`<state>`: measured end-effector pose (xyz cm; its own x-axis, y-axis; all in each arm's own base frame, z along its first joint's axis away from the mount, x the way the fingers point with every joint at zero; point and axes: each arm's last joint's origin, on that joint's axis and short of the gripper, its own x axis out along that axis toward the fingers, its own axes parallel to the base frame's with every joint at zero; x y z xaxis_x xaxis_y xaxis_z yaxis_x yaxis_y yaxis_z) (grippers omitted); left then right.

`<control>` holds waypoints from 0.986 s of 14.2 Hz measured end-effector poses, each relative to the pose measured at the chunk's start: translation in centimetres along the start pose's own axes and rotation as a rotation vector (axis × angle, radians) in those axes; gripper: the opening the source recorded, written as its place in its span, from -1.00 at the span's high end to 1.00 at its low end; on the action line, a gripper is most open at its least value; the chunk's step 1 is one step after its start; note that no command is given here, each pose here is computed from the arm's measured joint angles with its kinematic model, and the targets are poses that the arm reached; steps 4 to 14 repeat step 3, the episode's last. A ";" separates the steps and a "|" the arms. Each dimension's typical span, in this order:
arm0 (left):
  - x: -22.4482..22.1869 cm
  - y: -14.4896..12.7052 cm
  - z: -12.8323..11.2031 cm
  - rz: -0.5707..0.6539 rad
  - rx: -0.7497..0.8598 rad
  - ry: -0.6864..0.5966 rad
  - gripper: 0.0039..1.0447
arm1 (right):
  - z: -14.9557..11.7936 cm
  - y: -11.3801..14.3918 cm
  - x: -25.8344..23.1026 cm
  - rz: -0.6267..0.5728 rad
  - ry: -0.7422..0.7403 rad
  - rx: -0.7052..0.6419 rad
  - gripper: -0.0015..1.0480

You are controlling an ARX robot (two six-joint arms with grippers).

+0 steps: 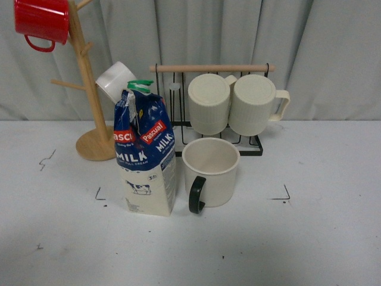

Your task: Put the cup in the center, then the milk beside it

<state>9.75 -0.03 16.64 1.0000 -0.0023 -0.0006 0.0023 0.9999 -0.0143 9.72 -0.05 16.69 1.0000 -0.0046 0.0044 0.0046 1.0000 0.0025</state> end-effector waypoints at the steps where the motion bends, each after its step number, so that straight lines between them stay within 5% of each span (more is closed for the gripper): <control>1: 0.0 0.0 0.0 0.000 0.000 0.000 -0.88 | 0.0 0.0 0.0 0.000 0.000 0.000 -0.87; 14: 0.0 0.0 0.0 0.000 0.000 0.000 -0.88 | 0.0 0.0 0.0 0.000 0.000 0.000 -0.87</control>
